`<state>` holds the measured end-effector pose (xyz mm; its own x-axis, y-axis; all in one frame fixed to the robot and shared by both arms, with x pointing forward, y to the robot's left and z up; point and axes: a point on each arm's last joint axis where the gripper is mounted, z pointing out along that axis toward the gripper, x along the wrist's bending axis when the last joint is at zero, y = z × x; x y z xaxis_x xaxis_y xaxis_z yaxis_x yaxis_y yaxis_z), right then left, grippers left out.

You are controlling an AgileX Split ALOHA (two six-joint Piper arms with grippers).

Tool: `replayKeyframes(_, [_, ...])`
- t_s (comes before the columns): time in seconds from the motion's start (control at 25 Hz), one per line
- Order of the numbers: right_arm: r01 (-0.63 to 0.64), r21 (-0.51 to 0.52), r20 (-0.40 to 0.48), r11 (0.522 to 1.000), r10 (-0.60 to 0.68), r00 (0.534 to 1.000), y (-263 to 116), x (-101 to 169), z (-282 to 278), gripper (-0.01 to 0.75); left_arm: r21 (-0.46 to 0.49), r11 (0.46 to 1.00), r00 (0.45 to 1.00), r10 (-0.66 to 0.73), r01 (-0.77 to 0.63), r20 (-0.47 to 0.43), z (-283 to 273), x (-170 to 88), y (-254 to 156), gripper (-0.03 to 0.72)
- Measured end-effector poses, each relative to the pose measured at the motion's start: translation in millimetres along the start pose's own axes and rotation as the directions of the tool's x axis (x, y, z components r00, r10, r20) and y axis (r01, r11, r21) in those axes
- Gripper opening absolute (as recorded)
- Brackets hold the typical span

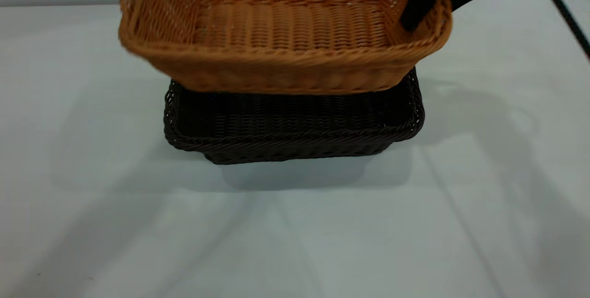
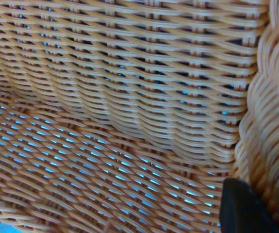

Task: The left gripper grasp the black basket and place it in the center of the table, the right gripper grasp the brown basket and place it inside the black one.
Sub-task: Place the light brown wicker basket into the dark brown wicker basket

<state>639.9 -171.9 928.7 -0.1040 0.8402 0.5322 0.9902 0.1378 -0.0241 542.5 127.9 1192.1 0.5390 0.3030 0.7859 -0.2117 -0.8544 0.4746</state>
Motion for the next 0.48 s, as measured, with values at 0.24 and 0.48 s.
replayKeyframes(0.24, [-0.04, 0.057, 0.021, 0.998, 0.039, 0.999, 3, -19, 30, 0.081, 0.017, 1.0, 1.0, -0.017, 0.016, 0.022, -2, -2, -2, 0.419])
replayKeyframes(0.48, [-0.047, 0.024, 0.044, 0.999, 0.046, 0.998, 8, -25, 47, 0.091, 0.017, 1.0, 1.0, -0.018, 0.017, 0.022, -2, -2, -2, 0.419])
